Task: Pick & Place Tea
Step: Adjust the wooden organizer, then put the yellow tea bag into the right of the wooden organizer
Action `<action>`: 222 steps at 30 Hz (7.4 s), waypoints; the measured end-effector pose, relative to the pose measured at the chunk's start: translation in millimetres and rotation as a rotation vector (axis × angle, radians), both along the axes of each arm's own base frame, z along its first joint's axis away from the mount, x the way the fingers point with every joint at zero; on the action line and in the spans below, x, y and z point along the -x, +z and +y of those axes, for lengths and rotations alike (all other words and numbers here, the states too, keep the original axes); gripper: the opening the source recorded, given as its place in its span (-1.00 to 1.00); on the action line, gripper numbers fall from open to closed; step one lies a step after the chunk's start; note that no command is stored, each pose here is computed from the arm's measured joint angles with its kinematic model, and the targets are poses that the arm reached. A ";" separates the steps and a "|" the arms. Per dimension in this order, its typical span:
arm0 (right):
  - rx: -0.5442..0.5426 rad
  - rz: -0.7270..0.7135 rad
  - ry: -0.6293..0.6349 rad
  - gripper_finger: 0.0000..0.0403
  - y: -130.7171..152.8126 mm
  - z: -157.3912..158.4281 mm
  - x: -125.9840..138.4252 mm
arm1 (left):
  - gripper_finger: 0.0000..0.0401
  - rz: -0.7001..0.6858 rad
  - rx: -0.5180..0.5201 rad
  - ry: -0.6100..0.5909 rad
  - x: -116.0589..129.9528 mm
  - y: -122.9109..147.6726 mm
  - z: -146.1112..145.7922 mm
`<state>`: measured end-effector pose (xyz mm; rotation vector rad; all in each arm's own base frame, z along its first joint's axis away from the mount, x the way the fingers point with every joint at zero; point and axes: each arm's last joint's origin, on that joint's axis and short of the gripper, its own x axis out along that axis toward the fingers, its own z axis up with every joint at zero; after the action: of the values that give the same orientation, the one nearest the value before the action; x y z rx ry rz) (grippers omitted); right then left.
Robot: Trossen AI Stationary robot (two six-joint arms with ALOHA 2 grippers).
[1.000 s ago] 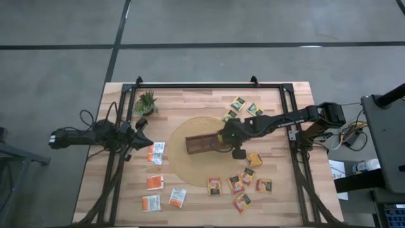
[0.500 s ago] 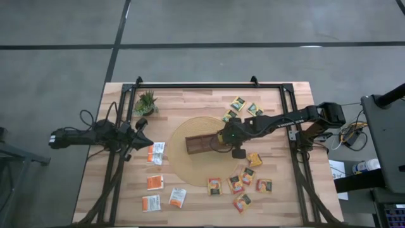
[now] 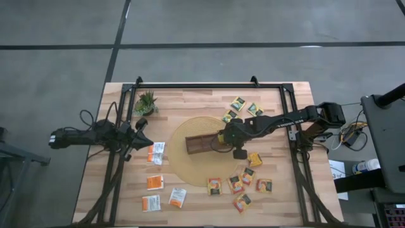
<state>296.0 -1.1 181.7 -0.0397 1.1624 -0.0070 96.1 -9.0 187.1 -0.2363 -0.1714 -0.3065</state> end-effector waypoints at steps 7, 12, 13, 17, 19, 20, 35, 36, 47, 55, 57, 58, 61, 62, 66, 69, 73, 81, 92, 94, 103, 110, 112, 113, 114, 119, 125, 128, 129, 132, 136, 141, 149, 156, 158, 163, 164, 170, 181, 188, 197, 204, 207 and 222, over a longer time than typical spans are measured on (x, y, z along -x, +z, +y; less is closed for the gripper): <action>-0.056 0.001 0.014 -0.96 -0.5 1.2 0.3 | -1.00 0.000 0.000 0.000 0.0 0.1 0.0; -0.133 0.005 0.045 -0.96 -0.9 4.3 0.8 | -1.00 0.000 0.000 0.000 0.0 0.0 0.0; -0.133 0.005 0.048 -0.96 -0.9 4.8 0.8 | -1.00 0.000 0.000 0.000 0.0 0.1 0.0; -0.174 0.006 0.071 -0.96 -0.8 6.5 1.0 | -1.00 0.000 0.000 0.000 0.0 0.0 0.0; -0.197 0.007 0.082 -0.96 -0.7 7.7 1.1 | -1.00 0.000 0.000 0.000 0.0 -0.1 0.0; -0.198 0.009 0.085 -0.96 -0.7 8.7 1.3 | -1.00 0.000 0.000 0.000 0.0 0.0 0.0; -0.056 0.003 0.005 -0.96 3.6 4.4 -1.1 | -1.00 0.000 0.000 0.000 0.0 0.0 0.0; -0.061 0.008 0.006 -0.96 2.5 4.5 -1.0 | -1.00 0.000 0.000 0.000 0.0 0.0 0.0; -0.120 0.034 0.083 -0.96 -3.8 7.0 -5.1 | -1.00 0.000 0.000 0.000 0.0 0.0 0.0; -0.016 -0.029 0.057 -0.96 17.3 4.4 -0.3 | -1.00 -0.001 0.000 0.000 0.0 0.1 0.0; 0.002 -0.030 0.049 -0.96 22.4 3.8 4.1 | -1.00 -0.001 0.000 0.000 0.0 0.1 0.0; 0.008 -0.032 0.046 -0.96 24.6 3.6 6.4 | -1.00 0.000 0.000 0.000 0.0 0.0 0.0; 0.016 -0.047 0.047 -0.96 29.3 4.4 15.4 | -1.00 -0.001 0.000 0.000 0.0 0.1 0.0; 0.019 -0.055 0.051 -0.96 30.9 4.7 18.8 | -1.00 -0.001 0.000 0.000 0.0 0.1 0.0; 0.033 -0.098 0.031 -0.96 39.1 3.8 35.0 | -1.00 -0.001 0.000 0.000 0.0 0.1 0.0; 0.093 -0.149 -0.034 -0.96 45.6 1.2 47.7 | -1.00 0.000 0.000 0.000 0.0 0.0 0.0; 0.169 -0.211 -0.141 -0.96 50.6 -3.1 65.6 | -1.00 0.000 0.000 0.000 0.0 0.1 0.0; 0.267 -0.275 -0.330 -0.96 51.3 -10.7 93.5 | -1.00 0.000 0.000 0.000 0.0 0.0 0.0; 0.271 -0.249 -0.462 -0.95 40.2 -31.8 111.1 | -1.00 -0.001 0.000 0.000 0.0 0.1 0.0; 0.272 -0.240 -0.477 -0.92 37.7 -35.0 112.5 | -1.00 0.000 0.000 0.000 0.0 0.1 0.0; 0.264 -0.187 -0.509 -0.56 30.8 -39.0 118.2 | -1.00 -0.001 0.000 0.000 0.0 0.1 0.0; 0.175 -0.168 -0.517 -0.14 27.7 -36.6 119.8 | -1.00 -0.001 0.000 0.000 0.0 0.1 0.0; 0.165 -0.169 -0.520 -0.02 27.6 -36.3 119.7 | -1.00 0.000 0.000 0.000 0.0 0.1 0.0; 0.167 -0.169 -0.521 0.03 27.6 -36.4 119.8 | -1.00 -0.001 0.000 0.000 0.0 0.1 0.0; 0.169 -0.169 -0.523 0.08 27.6 -36.6 119.8 | -1.00 -0.001 0.000 0.000 0.0 0.1 0.0; 0.204 -0.161 -0.468 0.26 27.8 -36.6 119.4 | -1.00 -0.001 0.000 0.000 0.0 0.1 0.0; 0.251 -0.145 -0.378 0.33 28.3 -36.7 118.9 | -1.00 -0.001 0.000 0.000 0.0 0.1 0.0; 0.257 -0.164 -0.370 0.32 29.5 -37.1 117.1 | -1.00 0.000 0.000 0.000 0.0 0.1 0.0; 0.255 -0.180 -0.378 0.31 30.3 -37.3 116.0 | -1.00 -0.001 0.000 0.000 0.0 0.1 0.0; 0.296 -0.229 -0.437 0.28 33.3 -39.4 113.2 | -1.00 0.000 0.000 0.000 0.0 0.1 0.0; 0.443 -0.284 -0.604 0.23 38.4 -45.5 113.1 | -1.00 0.000 0.000 0.000 0.0 0.1 0.0; 0.488 -0.327 -0.680 0.17 52.2 -51.4 111.0 | -1.00 0.000 0.000 0.000 0.0 0.0 0.0; 0.306 -0.474 -1.057 0.11 73.3 -57.5 112.2 | -1.00 0.000 0.000 0.000 0.0 0.0 0.0; 0.318 -0.376 -0.868 0.11 76.5 -57.5 109.7 | -1.00 -0.001 0.000 0.000 0.0 0.1 0.0; 0.272 -0.396 -0.842 0.11 82.5 -56.9 107.1 | -1.00 0.000 0.000 0.000 0.0 0.1 0.0; 0.184 -0.456 -0.818 0.11 99.5 -55.9 102.4 | -1.00 0.000 0.000 0.000 0.0 0.0 0.0; 0.191 -0.458 -0.803 0.11 102.1 -55.9 102.0 | -1.00 -0.001 0.000 0.000 0.0 0.1 0.0; 0.318 -0.488 -0.917 0.11 106.9 -63.7 104.6 | -1.00 0.000 0.000 0.000 0.0 0.0 0.0; 0.083 -0.280 -1.127 0.11 58.7 -109.9 115.5 | -1.00 -0.001 0.000 0.000 0.0 0.1 0.0; -0.015 -0.108 -1.199 0.11 21.5 -138.5 116.0 | -1.00 0.000 0.000 0.000 0.0 0.0 0.0; -0.045 -0.025 -1.150 0.11 -14.4 -156.5 98.6 | -1.00 0.000 0.000 0.000 0.0 0.1 0.0; -0.058 0.051 -1.033 0.11 -37.2 -163.7 91.6 | -1.00 0.000 0.000 0.000 0.0 0.1 0.0; -0.074 0.066 -1.010 0.11 -46.1 -165.7 88.5 | -1.00 0.000 0.000 0.000 0.0 0.0 0.0; -0.068 0.143 -0.955 -0.09 -58.2 -166.6 87.3 | -1.00 0.000 0.000 0.000 0.0 0.0 0.0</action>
<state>208.7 -167.8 123.5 0.5848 1.2292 -0.8179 96.1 -9.0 187.2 -0.2362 -0.1717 -0.3066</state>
